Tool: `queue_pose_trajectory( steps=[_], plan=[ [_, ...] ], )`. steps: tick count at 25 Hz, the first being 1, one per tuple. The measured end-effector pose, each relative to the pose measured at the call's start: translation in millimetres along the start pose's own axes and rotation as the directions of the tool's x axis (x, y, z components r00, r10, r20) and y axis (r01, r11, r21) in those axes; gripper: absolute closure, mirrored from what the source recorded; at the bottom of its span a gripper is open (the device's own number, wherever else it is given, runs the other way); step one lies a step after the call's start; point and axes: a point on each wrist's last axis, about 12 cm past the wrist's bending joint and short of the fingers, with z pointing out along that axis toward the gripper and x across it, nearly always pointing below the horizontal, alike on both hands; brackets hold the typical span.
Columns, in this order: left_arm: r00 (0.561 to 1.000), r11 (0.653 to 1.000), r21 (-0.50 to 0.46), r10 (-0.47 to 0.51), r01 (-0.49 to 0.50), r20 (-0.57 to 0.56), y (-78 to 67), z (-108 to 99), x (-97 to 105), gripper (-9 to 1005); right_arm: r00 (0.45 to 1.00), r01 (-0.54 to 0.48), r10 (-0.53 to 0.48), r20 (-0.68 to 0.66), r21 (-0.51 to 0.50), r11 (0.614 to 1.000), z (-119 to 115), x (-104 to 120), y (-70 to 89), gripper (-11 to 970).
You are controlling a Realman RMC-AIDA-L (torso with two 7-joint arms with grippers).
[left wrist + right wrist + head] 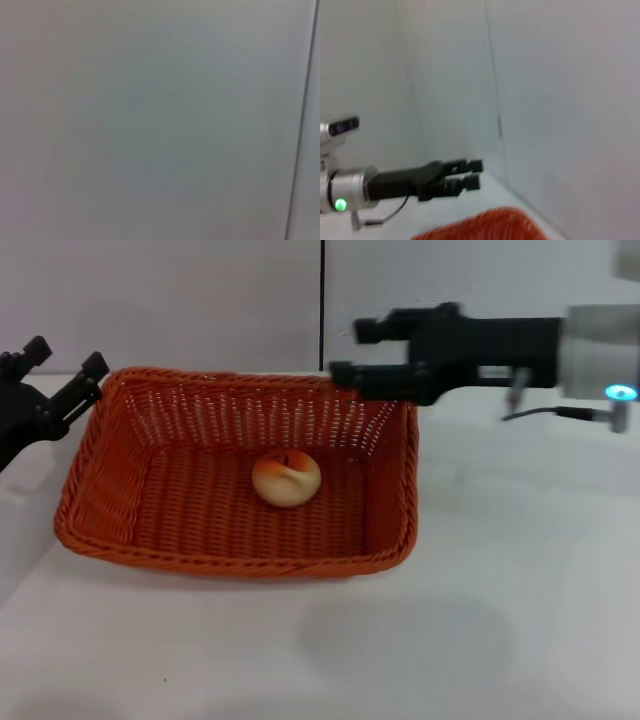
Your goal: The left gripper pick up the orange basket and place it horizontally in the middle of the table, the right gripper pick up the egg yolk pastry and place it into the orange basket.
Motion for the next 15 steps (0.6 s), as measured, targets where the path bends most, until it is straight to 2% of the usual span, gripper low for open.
queue_pose_trajectory(
  steps=[1, 2, 3, 6, 7, 9, 10, 12, 13, 15],
  plan=[
    [1.0, 1.0, 0.0, 0.0, 0.0, 0.0, 0.0, 0.0, 0.0, 194, 1.0, 0.0, 0.0, 0.0, 0.0, 1.0, 0.0, 0.0, 0.0, 406],
    [1.0, 1.0, -0.01, 0.0, 0.0, 0.008, 2.1, -2.2, -1.3, 194, 0.998, 0.002, -0.006, 0.067, 0.047, 0.999, -19.7, 7.0, 1.1, 382],
    [1.0, 1.0, -0.01, 0.0, 0.0, 0.008, 2.1, -2.2, -1.3, 194, 0.998, 0.002, -0.006, 0.067, 0.047, 0.999, -19.7, 7.0, 1.1, 358],
    [1.0, 1.0, -0.03, 0.006, -0.005, 0.021, 6.0, -6.0, -3.2, 194, 0.979, -0.016, -0.009, 0.205, 0.124, 0.992, -50.4, 23.4, 3.4, 286],
    [1.0, 0.999, -0.039, 0.012, -0.011, 0.024, 7.7, -7.7, -3.6, 194, 0.954, -0.042, -0.011, 0.3, 0.171, 0.984, -69.1, 39.5, 6.1, 286],
    [0.999, 0.998, -0.05, 0.027, -0.025, 0.027, 9.2, -9.5, -3.8, 194, 0.923, -0.057, -0.039, 0.382, 0.236, 0.97, -86.9, 59.9, 8.5, 286],
    [0.999, 0.998, -0.054, 0.036, -0.034, 0.028, 9.6, -10.3, -3.7, 194, 0.923, -0.057, -0.039, 0.382, 0.236, 0.97, -86.9, 59.9, 8.5, 286],
    [0.998, 0.997, -0.057, 0.046, -0.044, 0.03, 9.9, -11.2, -3.6, 194, 0.89, -0.08, -0.092, 0.447, 0.351, 0.933, -109.3, 92.6, 12.2, 286],
    [0.998, 0.997, -0.057, 0.046, -0.044, 0.03, 9.9, -11.2, -3.6, 194, 0.89, -0.08, -0.092, 0.447, 0.351, 0.933, -109.3, 92.6, 12.2, 286],
    [0.998, 0.996, -0.069, 0.052, -0.049, 0.047, 11.3, -14.7, -4.2, 194, 0.862, -0.124, -0.116, 0.493, 0.426, 0.896, -124.8, 112.0, 16.0, 286]
  ],
)
